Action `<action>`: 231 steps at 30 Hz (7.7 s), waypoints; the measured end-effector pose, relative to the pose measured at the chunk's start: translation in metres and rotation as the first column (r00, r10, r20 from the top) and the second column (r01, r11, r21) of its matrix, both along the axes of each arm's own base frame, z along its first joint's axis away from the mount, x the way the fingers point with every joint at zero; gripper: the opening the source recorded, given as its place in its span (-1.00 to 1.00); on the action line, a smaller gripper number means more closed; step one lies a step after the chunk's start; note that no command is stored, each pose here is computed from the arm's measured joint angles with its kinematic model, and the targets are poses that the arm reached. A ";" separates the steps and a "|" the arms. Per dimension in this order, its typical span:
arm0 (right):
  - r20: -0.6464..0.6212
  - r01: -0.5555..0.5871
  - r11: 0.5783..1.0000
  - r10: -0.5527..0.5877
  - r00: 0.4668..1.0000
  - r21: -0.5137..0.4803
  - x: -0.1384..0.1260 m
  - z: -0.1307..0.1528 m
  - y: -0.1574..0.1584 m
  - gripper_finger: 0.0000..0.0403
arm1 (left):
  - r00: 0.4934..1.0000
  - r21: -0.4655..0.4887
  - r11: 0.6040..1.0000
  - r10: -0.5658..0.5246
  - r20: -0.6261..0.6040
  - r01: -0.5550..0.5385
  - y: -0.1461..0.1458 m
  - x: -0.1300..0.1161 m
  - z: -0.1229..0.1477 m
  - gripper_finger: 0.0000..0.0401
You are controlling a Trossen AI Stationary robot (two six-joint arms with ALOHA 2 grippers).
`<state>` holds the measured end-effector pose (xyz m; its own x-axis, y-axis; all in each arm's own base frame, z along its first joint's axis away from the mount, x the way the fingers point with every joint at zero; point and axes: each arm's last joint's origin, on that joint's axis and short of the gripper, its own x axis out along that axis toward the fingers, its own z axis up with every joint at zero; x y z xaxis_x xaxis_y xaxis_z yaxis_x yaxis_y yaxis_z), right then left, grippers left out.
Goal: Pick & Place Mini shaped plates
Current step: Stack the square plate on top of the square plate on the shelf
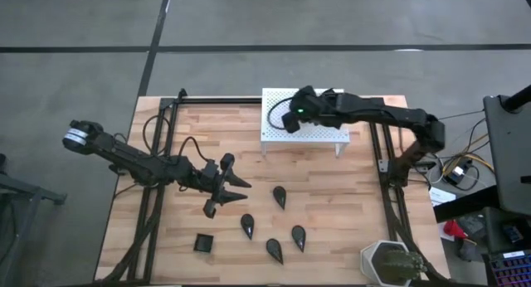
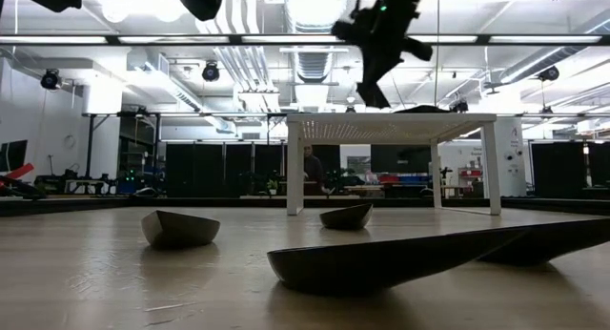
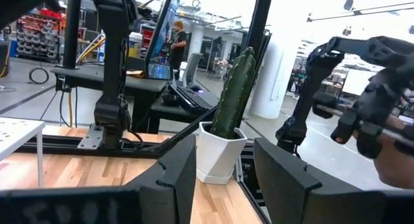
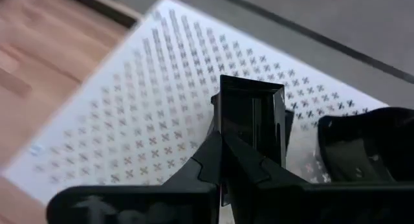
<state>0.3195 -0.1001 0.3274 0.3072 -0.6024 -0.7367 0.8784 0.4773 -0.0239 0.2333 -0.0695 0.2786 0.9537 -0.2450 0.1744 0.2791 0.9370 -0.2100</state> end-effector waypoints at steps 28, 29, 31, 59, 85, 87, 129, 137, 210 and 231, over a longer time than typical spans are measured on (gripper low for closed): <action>-0.382 0.119 0.992 -0.098 0.919 0.032 0.072 -0.007 -0.027 -0.96 | 0.999 0.003 1.000 -0.024 -0.031 0.025 -0.001 0.000 -0.003 -0.27; -0.387 0.115 0.993 -0.094 0.917 0.032 0.073 -0.008 -0.027 -0.96 | 0.999 0.002 1.000 -0.025 -0.031 0.025 -0.001 0.000 -0.003 -0.27; -0.397 0.110 0.993 -0.087 0.913 0.036 0.073 -0.010 -0.028 -0.96 | 0.999 0.002 1.000 -0.027 -0.031 0.027 -0.001 0.000 -0.003 -0.27; -0.419 0.096 0.993 -0.061 0.906 0.063 0.071 -0.013 -0.034 -0.96 | 0.998 0.006 0.999 -0.053 -0.030 0.053 -0.002 0.000 -0.003 -0.27; -0.434 0.074 0.992 -0.022 0.901 0.103 0.070 -0.015 -0.037 -0.96 | 0.996 -0.003 0.997 -0.082 -0.032 0.082 -0.003 0.000 -0.003 -0.27; -0.436 0.072 0.992 -0.020 0.900 0.103 0.070 -0.015 -0.037 -0.96 | 0.996 -0.004 0.997 -0.082 -0.032 0.082 -0.003 0.000 -0.003 -0.27; -0.430 0.078 0.987 -0.011 0.903 0.138 0.061 -0.013 -0.030 -0.96 | 0.996 -0.003 0.996 -0.085 -0.033 0.085 -0.003 0.000 -0.003 -0.27; -0.442 0.069 0.987 0.004 0.897 0.147 0.060 -0.014 -0.032 -0.95 | 0.996 -0.003 0.996 -0.086 -0.033 0.086 -0.003 0.000 -0.004 -0.27; -0.428 -0.486 0.863 0.390 0.815 -0.139 0.100 -0.030 0.154 -0.96 | 0.988 -0.001 0.989 -0.151 -0.033 0.151 -0.006 -0.002 -0.003 -0.27; -0.123 -0.644 0.680 0.648 0.752 -0.351 0.022 -0.088 0.259 -0.96 | 0.989 0.065 0.987 -0.145 0.001 0.144 -0.008 -0.003 -0.002 -0.27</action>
<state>0.3417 0.1586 0.2397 0.7243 -0.4632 -0.5107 0.3563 0.8856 -0.2979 0.2308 -0.0776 0.2766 0.9064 -0.3912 0.1591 0.4137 0.8982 -0.1483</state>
